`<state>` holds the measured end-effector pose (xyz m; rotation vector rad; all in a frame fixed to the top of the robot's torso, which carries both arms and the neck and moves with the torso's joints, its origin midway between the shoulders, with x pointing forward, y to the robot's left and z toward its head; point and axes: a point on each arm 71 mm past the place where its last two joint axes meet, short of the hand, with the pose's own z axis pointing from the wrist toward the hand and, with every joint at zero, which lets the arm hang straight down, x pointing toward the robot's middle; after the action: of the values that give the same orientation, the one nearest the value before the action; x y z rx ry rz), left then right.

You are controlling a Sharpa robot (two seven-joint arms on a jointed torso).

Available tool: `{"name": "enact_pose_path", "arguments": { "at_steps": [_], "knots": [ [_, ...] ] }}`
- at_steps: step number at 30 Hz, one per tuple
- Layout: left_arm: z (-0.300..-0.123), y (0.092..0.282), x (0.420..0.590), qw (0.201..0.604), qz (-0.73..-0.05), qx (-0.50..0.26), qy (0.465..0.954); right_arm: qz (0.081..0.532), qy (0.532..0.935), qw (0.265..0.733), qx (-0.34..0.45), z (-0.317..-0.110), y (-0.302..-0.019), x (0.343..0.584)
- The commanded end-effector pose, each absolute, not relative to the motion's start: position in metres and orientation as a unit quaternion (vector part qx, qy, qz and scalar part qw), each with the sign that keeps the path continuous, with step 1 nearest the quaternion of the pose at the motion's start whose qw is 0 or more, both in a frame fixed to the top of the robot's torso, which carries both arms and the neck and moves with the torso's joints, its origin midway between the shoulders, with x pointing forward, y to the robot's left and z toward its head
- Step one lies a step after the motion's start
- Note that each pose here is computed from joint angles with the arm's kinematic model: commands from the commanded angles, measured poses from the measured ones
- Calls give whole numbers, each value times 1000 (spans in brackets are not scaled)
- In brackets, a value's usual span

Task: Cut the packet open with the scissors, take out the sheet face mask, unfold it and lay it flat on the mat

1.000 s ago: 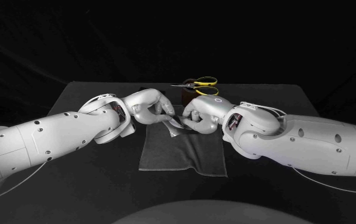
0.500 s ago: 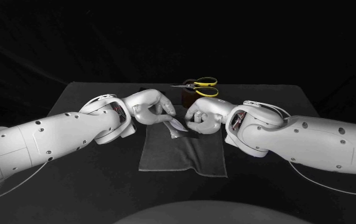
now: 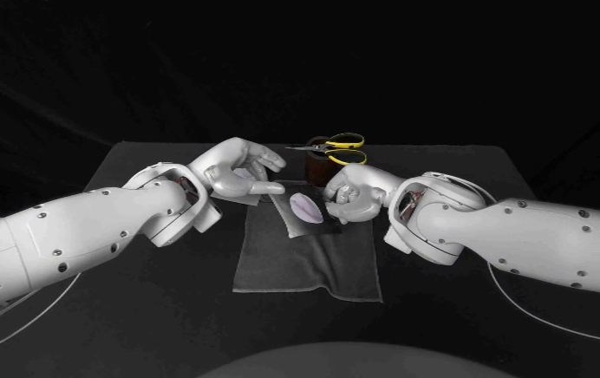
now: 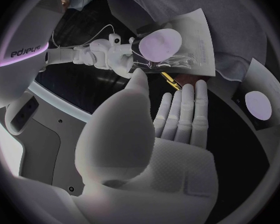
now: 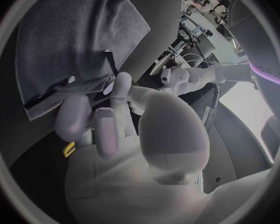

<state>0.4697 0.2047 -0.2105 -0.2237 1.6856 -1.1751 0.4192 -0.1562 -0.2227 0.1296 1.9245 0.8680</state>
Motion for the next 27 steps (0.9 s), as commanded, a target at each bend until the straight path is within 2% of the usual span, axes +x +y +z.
{"name": "enact_pose_path", "arguments": {
  "at_steps": [1,4,9,19,27],
  "knots": [
    [-207,219,472,515,-476,-175,690,354,792,484,112,-221,-165,417],
    [-204,233,466,512,-462,-192,698,352,791,483,131,-217,-173,413],
    [-205,235,455,480,-452,-179,730,351,790,481,146,-214,-177,410],
    [-208,204,436,422,-453,-127,775,349,789,477,167,-215,-173,411],
    [-220,177,440,401,-429,-174,791,362,788,471,164,-216,-157,412]
  ]
}}
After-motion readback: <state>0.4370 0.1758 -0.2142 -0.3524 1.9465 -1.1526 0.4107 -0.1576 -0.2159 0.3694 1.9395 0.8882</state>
